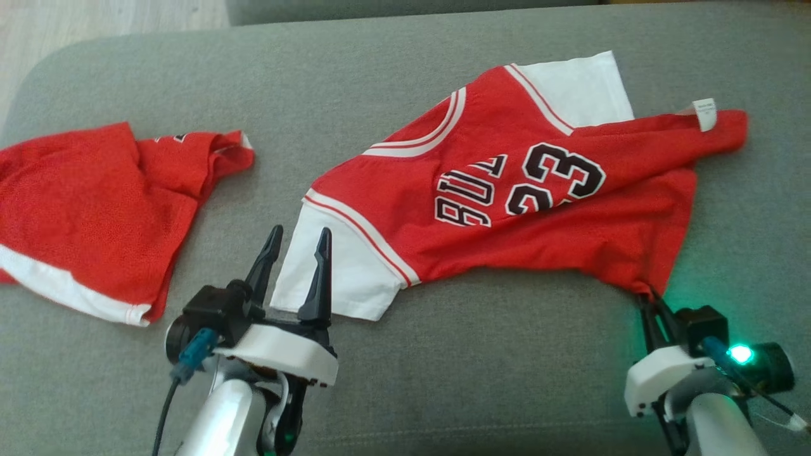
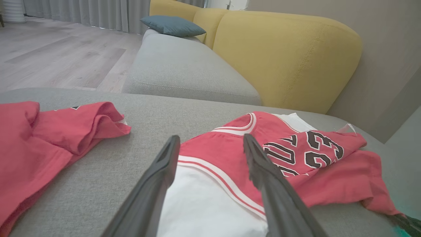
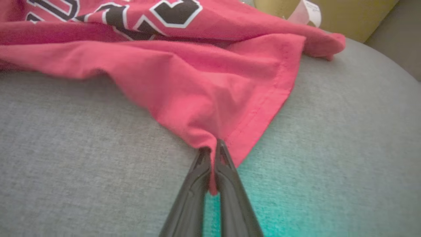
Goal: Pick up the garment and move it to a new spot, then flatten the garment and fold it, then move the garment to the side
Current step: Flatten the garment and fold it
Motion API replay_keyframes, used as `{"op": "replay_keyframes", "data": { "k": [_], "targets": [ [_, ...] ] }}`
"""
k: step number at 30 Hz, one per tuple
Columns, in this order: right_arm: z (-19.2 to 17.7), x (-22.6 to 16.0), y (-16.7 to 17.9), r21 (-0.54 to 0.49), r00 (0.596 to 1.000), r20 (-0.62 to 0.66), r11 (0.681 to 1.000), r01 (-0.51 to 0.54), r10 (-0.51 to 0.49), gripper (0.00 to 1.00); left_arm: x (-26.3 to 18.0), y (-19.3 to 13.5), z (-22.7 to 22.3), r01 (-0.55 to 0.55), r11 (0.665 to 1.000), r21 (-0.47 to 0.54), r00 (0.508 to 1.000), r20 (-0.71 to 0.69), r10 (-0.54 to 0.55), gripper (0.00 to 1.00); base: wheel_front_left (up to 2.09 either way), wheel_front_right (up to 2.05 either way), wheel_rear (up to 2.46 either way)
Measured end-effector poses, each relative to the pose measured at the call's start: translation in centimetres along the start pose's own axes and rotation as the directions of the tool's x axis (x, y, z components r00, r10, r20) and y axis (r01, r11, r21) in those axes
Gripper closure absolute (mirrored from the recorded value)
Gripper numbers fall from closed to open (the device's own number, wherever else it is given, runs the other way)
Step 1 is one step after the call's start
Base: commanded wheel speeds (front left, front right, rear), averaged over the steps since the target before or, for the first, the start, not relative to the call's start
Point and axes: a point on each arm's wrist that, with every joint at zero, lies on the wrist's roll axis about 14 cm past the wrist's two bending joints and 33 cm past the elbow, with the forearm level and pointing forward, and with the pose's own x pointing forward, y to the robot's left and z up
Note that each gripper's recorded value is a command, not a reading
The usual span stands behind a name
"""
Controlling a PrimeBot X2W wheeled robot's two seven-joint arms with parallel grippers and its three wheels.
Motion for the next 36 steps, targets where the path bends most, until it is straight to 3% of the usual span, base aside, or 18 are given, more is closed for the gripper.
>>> {"op": "replay_keyframes", "data": {
  "k": [7, 14, 15, 16, 22, 25, 29, 36],
  "targets": [
    [-0.5, -2.4, -3.3, 0.017, 0.994, 0.006, 0.994, 0.108, -0.108, 1.00, 0.3, -1.5, 0.8, 0.043, 0.999, 0.002, 0.999, 0.022, -0.043, 0.00, 0.00, 0.00, 0.00],
    [0.6, -3.8, -4.9, 0.135, 0.983, 0.060, 0.977, 0.166, -0.175, 1.00, 0.3, -2.6, 1.2, 0.074, 0.997, 0.004, 0.997, 0.033, -0.074, 0.00, 0.00, 0.00, 0.00],
    [0.9, -3.8, -5.0, 0.163, 0.980, 0.072, 0.972, 0.170, -0.184, 0.33, 0.3, -2.7, 1.2, 0.075, 0.997, 0.005, 0.997, 0.034, -0.076, 0.00, 0.00, 0.00, 0.00],
    [1.3, -3.8, -4.9, 0.183, 0.979, 0.086, 0.969, 0.165, -0.183, 0.00, 0.3, -2.7, 1.3, 0.076, 0.997, 0.005, 0.996, 0.036, -0.076, 0.00, 0.00, 0.00, 0.00],
    [5.1, -3.5, -3.9, 0.302, 0.959, 0.228, 0.948, 0.097, -0.171, 0.00, 0.1, -2.6, 1.5, 0.071, 0.997, 0.008, 0.997, 0.041, -0.072, 0.00, 0.00, 0.00, 0.00],
    [6.8, -3.8, -4.0, 0.440, 0.937, 0.287, 0.896, 0.057, -0.200, 0.00, -0.1, -2.4, 1.7, 0.066, 0.998, 0.010, 0.997, 0.046, -0.066, 0.00, 0.00, 0.00, 0.00],
    [7.4, -5.3, -3.9, 0.508, 0.919, 0.327, 0.861, 0.024, -0.219, 0.00, -0.6, -2.2, 1.6, 0.058, 0.998, 0.011, 0.997, 0.042, -0.058, 0.00, 0.00, 0.00, 0.00],
    [6.7, -6.6, -3.6, 0.514, 0.922, 0.321, 0.858, 0.023, -0.217, 0.00, -1.6, -1.5, -0.3, 0.035, 0.999, 0.027, 0.999, -0.018, -0.034, 0.00, 0.00, 0.00, 0.00]
  ]
}}
